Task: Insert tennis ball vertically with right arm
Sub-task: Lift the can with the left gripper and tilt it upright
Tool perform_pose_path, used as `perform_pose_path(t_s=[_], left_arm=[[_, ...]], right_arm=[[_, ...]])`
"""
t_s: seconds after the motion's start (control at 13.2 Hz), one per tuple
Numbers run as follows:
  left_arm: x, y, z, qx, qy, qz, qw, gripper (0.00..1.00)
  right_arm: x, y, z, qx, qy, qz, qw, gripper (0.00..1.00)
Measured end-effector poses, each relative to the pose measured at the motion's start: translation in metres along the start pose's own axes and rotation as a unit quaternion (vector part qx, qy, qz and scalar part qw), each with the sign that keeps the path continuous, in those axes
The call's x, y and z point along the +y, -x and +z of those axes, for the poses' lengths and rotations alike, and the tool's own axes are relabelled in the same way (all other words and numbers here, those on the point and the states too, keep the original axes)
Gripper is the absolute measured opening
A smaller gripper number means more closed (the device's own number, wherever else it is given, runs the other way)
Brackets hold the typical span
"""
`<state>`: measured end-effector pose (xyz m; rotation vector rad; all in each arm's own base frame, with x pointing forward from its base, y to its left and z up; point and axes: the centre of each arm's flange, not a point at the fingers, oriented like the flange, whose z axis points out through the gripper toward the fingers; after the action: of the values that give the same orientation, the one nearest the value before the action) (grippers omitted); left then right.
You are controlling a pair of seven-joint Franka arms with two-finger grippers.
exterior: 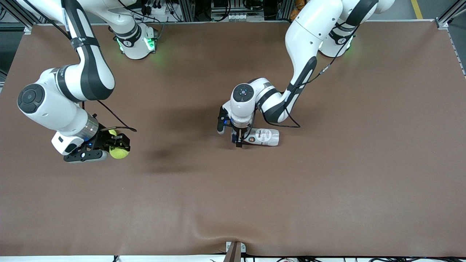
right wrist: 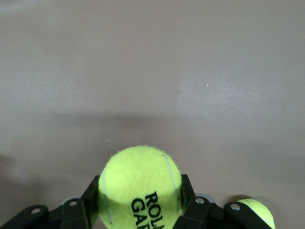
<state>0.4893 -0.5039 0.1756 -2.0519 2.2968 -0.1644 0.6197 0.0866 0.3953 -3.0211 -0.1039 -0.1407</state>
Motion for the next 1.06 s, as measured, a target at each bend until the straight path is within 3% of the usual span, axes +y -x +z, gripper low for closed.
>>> perform_pose_path(t_s=[0.38, 0.68, 1.06], left_arm=[[0.003, -0.017, -0.014, 0.021, -0.002, -0.010, 1.000, 0.69], [-0.005, -0.040, -0.081, 0.061, -0.033, -0.055, 0.996, 0.69], [0.000, -0.065, -0.169, 0.115, -0.054, -0.199, 0.972, 0.70]], right_arm=[[0.002, 0.000, 0.000, 0.000, 0.000, 0.001, 1.000, 0.68], [0.002, 0.000, 0.000, 0.000, 0.000, 0.001, 1.000, 0.68], [0.002, 0.000, 0.000, 0.000, 0.000, 0.001, 1.000, 0.68]])
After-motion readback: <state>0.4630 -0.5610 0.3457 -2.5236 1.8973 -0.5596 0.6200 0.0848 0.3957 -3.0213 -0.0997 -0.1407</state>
